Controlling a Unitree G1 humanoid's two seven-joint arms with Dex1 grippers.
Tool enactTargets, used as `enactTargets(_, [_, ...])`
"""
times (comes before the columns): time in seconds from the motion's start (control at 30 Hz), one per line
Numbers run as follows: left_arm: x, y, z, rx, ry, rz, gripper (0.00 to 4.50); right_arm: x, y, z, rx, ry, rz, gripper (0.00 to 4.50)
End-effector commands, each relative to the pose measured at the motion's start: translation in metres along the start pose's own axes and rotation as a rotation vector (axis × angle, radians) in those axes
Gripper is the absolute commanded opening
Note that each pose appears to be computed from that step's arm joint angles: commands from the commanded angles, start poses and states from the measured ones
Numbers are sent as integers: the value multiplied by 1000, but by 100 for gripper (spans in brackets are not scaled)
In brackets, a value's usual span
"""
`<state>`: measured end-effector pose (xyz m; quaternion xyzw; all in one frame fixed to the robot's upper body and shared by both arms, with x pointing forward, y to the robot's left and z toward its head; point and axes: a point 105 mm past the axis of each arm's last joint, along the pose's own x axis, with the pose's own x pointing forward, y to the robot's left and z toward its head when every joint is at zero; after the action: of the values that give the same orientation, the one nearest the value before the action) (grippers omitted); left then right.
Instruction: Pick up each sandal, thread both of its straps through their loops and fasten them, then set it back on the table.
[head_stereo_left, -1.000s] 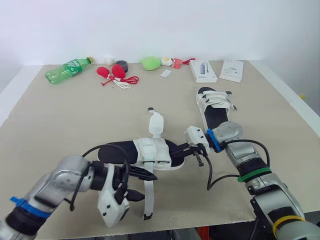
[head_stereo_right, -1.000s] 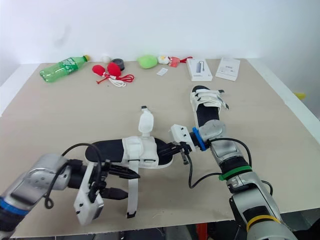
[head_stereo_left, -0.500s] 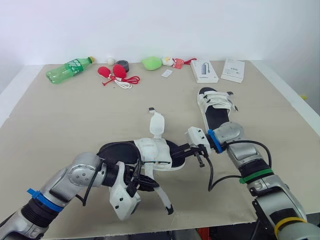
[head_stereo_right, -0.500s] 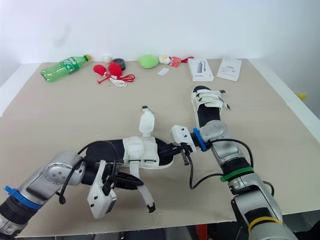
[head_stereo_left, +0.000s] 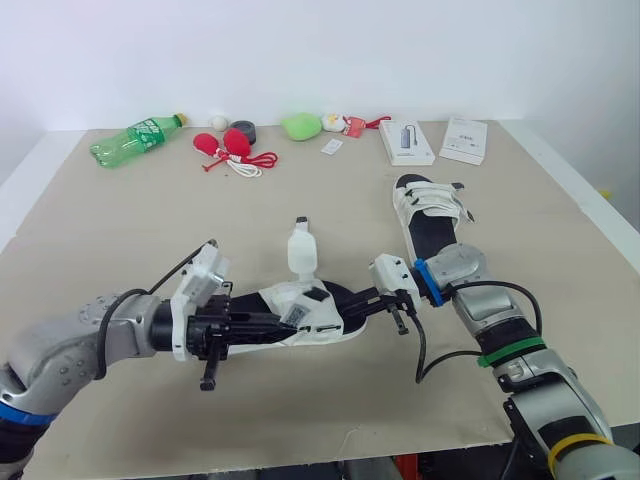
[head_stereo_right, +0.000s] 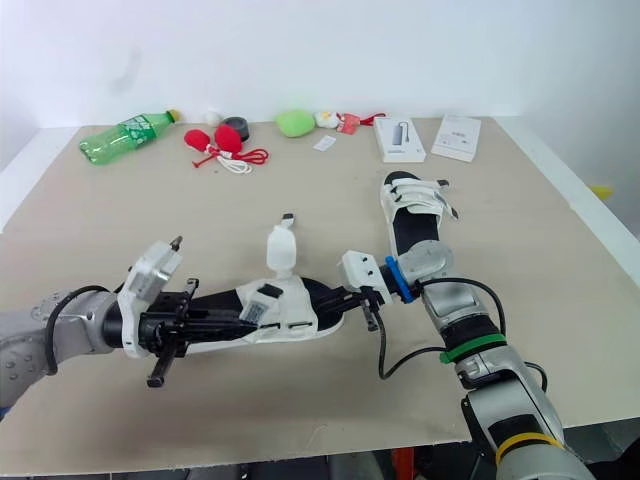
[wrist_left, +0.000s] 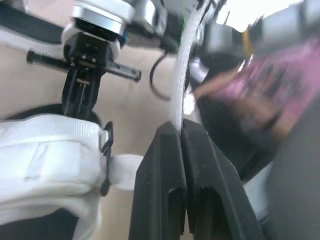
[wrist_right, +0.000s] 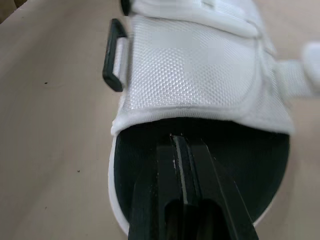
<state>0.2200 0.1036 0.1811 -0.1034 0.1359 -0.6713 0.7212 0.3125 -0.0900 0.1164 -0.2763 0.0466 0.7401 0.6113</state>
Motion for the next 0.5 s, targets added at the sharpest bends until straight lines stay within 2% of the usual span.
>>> enactTargets(0.03, [-3, 10, 21, -39, -96, 38, 5, -2, 1, -9, 21, 52, 14, 0])
enactTargets(0.27, [1, 49, 38, -19, -193, 212, 5, -3, 0, -8, 19, 52, 9, 0])
enactTargets(0.5, [-6, 75, 27, -9, -191, 369, 5, -4, -1, -9, 20, 53, 1, 0])
